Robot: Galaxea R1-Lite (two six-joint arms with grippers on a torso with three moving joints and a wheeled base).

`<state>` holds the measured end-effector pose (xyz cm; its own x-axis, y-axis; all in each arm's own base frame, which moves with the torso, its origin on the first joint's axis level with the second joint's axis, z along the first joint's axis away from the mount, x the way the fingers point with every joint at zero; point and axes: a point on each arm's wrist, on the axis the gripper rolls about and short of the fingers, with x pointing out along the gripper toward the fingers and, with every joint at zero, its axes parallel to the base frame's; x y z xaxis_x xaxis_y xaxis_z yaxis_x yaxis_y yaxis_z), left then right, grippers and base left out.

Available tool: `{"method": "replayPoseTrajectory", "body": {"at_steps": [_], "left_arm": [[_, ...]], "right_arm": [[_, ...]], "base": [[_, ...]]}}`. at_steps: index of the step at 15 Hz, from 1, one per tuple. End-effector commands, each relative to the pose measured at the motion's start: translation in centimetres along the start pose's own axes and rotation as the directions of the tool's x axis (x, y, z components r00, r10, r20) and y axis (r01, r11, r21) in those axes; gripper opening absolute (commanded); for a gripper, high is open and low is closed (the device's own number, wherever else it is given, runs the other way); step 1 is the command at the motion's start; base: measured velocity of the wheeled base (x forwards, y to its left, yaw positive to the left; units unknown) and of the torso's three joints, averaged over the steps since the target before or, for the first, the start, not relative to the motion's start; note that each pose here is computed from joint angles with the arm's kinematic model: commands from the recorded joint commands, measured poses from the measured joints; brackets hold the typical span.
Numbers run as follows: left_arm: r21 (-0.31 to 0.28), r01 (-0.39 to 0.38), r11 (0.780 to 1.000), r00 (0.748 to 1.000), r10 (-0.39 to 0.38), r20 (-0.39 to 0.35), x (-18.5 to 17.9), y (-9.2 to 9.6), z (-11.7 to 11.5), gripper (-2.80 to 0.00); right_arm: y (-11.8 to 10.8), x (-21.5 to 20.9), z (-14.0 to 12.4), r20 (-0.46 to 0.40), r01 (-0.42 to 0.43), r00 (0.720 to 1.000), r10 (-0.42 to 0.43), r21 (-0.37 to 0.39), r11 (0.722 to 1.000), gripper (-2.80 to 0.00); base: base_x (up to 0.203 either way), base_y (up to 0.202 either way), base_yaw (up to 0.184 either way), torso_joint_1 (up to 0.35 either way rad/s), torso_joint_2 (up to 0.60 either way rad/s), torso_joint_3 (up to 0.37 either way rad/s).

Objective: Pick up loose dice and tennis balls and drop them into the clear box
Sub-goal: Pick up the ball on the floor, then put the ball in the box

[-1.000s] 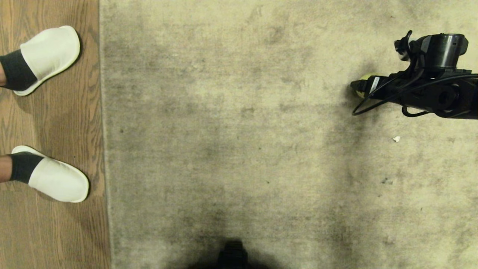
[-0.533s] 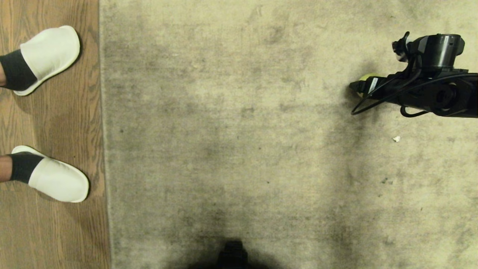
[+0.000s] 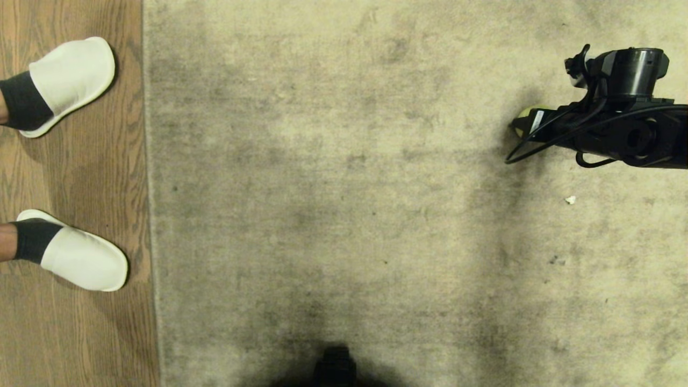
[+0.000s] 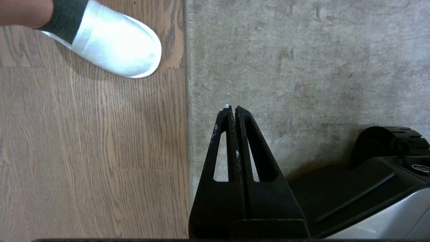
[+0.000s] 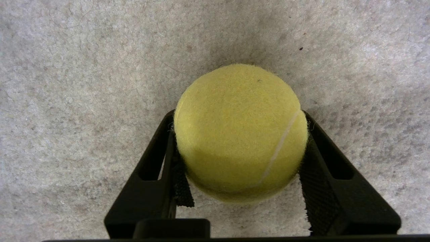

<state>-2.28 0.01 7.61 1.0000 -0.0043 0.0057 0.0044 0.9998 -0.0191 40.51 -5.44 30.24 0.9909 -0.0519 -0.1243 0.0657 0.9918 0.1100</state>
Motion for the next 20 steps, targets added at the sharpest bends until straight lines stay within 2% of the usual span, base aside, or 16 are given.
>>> {"method": "replayPoseTrajectory", "body": {"at_steps": [1,4,7,10,13,16,20], "left_arm": [[-0.001,0.0,1.0,1.0,0.0,-0.001,0.0,0.0,0.0,-2.8],[-0.001,0.002,1.0,1.0,-0.002,-0.001,0.0,0.0,0.0,-2.8],[-0.001,0.0,1.0,1.0,0.0,-0.001,0.0,0.0,0.0,-2.8],[-0.001,0.0,1.0,1.0,0.0,-0.001,0.0,0.0,0.0,-2.8],[-0.001,0.0,1.0,1.0,0.0,-0.001,0.0,0.0,0.0,-2.8],[-0.001,0.0,1.0,1.0,0.0,-0.001,0.0,0.0,0.0,-2.8],[-0.001,0.002,1.0,1.0,-0.002,-0.001,0.0,0.0,0.0,-2.8]], "right_arm": [[0.0,-0.2,0.2,0.004,-0.001,1.0,0.001,0.0,1.0,-2.8],[0.2,-1.6,1.2,-0.007,0.001,1.0,-0.001,0.005,1.0,-2.8],[0.0,-3.8,4.0,0.033,0.019,0.999,-0.02,0.011,1.0,-2.8],[-0.1,-7.7,7.0,0.069,0.039,0.997,-0.04,0.011,0.999,-2.8],[0.3,-11.9,8.2,0.092,0.044,0.995,-0.045,0.011,0.999,-2.8],[0.9,-16.6,7.4,0.077,0.041,0.996,-0.042,0.013,0.999,-2.8],[1.5,-23.6,3.6,0.021,0.028,0.999,-0.029,0.018,0.999,-2.8]], "base": [[0.0,0.0,0.0,0.0,0.0,0.0],[0.0,0.0,0.0,0.0,0.0,0.0],[0.0,0.0,0.0,0.0,0.0,0.0],[0.0,0.0,0.0,0.0,0.0,0.0],[0.0,0.0,0.0,0.0,0.0,0.0],[0.0,0.0,0.0,0.0,0.0,0.0],[0.0,0.0,0.0,0.0,0.0,0.0]]}}
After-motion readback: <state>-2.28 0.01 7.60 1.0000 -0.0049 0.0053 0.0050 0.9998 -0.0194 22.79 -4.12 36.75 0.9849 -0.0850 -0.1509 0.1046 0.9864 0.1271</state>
